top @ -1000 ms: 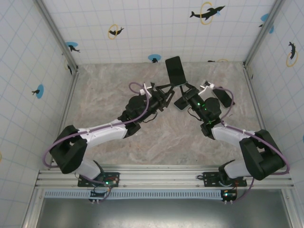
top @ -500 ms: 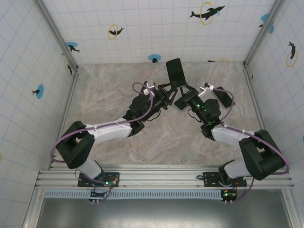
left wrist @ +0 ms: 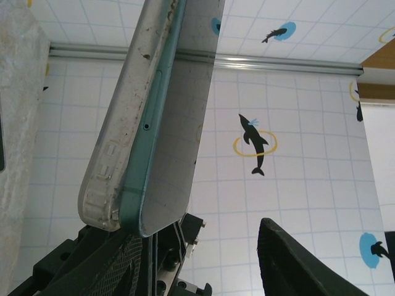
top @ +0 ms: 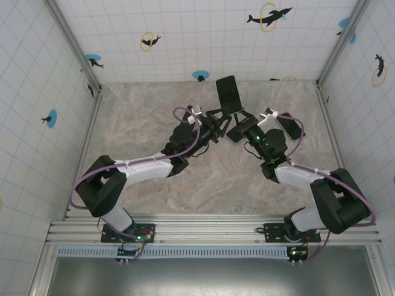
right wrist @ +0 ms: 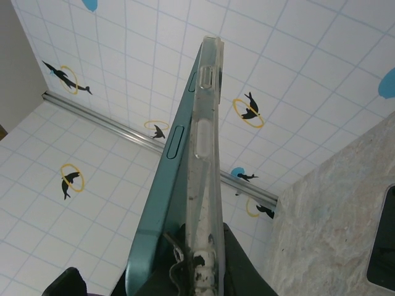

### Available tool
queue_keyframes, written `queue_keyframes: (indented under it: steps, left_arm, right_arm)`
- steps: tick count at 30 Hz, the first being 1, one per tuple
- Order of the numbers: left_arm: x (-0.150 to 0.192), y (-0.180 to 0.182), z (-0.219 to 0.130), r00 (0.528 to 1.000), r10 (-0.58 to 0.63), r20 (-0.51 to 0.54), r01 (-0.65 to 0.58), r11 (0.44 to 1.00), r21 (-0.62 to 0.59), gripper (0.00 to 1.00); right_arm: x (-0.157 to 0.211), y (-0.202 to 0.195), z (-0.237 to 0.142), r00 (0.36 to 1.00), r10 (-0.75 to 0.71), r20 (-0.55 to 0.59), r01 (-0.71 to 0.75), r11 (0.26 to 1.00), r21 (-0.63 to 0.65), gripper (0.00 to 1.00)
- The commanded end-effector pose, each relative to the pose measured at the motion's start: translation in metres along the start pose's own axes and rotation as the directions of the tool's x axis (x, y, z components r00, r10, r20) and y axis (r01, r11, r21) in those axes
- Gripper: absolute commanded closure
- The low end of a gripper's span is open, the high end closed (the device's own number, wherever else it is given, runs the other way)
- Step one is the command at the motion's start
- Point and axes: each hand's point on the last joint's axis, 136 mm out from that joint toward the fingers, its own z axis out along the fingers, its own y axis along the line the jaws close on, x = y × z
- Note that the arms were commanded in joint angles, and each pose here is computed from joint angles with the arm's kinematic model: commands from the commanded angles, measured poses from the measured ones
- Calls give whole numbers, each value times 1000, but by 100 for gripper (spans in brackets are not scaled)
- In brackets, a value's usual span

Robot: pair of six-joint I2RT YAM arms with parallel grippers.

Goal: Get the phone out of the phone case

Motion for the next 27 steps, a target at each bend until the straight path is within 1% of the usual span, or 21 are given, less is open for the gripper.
queue_keyframes:
  steps: [1,4,7,10,14,18,21,23,25,27]
  left_arm:
    - [-20,-10,1,998,-8,63,5,999,47,49]
    - [-26,-5,0,995,-23,92,19,999,40,51]
    - [-36,0,-4,987,-26,156,23,999,23,55]
    - [-41,-3,-4,982,-25,188,22,1000,20,56]
    - [-41,-5,0,982,-31,185,25,999,32,59]
    - [-36,-13,5,986,-34,163,25,998,56,67]
    - [-32,-17,6,989,-30,144,20,998,66,75]
    - [-30,-20,8,991,-23,128,14,997,72,77]
    - [-26,-24,9,994,-17,110,8,997,77,83]
    - [-25,-27,8,994,-11,104,3,997,80,85]
  right_arm:
    - [-6,44,-8,999,-22,42,29,985,-171,100]
    - [-3,46,-11,998,-24,54,33,983,-179,100]
    - [-1,44,-18,995,-37,88,51,985,-163,100]
    - [4,43,-22,994,-55,99,70,985,-158,100]
    - [10,41,-21,994,-69,86,81,986,-145,100]
    - [17,30,-17,995,-61,77,68,994,-91,100]
    - [20,20,-14,996,-48,69,51,998,-43,100]
    - [20,15,-13,996,-48,69,49,998,-25,100]
    - [20,11,-12,996,-49,71,50,999,-8,100]
    - [20,6,-11,996,-58,74,57,998,12,100]
